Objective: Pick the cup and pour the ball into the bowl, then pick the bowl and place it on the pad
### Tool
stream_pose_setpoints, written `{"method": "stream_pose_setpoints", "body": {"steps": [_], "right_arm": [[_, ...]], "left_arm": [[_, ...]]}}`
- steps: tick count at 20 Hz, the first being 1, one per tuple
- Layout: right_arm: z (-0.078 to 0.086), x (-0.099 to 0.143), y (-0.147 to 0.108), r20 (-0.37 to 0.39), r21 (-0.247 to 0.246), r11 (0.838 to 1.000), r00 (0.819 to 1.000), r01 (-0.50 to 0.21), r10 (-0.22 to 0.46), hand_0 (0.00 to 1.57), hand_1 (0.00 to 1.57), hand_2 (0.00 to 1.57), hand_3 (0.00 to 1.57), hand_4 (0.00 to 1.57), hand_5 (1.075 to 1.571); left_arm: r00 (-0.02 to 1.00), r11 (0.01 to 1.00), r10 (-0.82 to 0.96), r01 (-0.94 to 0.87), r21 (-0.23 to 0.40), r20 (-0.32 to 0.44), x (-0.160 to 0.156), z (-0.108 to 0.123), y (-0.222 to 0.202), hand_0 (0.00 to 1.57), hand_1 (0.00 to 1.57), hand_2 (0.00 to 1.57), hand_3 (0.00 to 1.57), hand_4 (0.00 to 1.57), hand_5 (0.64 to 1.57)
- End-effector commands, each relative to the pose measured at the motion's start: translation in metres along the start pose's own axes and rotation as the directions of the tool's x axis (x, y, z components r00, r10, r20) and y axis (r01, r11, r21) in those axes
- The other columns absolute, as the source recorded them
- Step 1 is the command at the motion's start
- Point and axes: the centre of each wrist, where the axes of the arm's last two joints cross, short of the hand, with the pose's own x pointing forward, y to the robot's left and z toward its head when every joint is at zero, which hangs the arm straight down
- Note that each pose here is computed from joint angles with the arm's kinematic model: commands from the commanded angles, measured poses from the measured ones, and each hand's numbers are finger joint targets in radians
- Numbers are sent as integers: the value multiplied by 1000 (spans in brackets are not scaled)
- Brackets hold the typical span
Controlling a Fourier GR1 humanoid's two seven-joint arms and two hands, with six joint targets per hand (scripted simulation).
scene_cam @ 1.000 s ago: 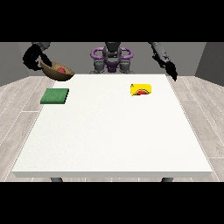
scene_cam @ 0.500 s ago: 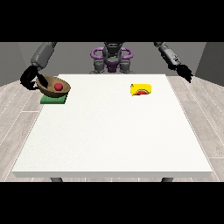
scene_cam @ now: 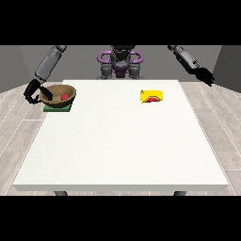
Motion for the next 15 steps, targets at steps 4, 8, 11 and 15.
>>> {"method": "stream_pose_setpoints", "body": {"steps": [4,8,11,15], "right_arm": [[-6,7,-47,-54,-97,976,978,196,-201,146,146,630,236,0,1237],[-9,19,-64,-35,-87,973,976,213,-216,0,0,503,0,0,1264],[-8,10,-58,-42,-81,966,967,246,-249,0,0,459,54,0,1293],[-17,43,-22,93,90,918,914,387,-394,0,0,102,369,501,1371]], "left_arm": [[1000,1000,-7,7,1,-16,8,14,14,0,0,0,0,861,1188],[1000,1000,-3,3,-2,0,18,7,12,0,0,0,0,872,1175],[999,1000,18,-18,12,-35,20,12,12,0,0,0,0,883,1213],[995,1000,16,-15,8,-100,3,27,20,0,0,0,0,883,1213]]}}
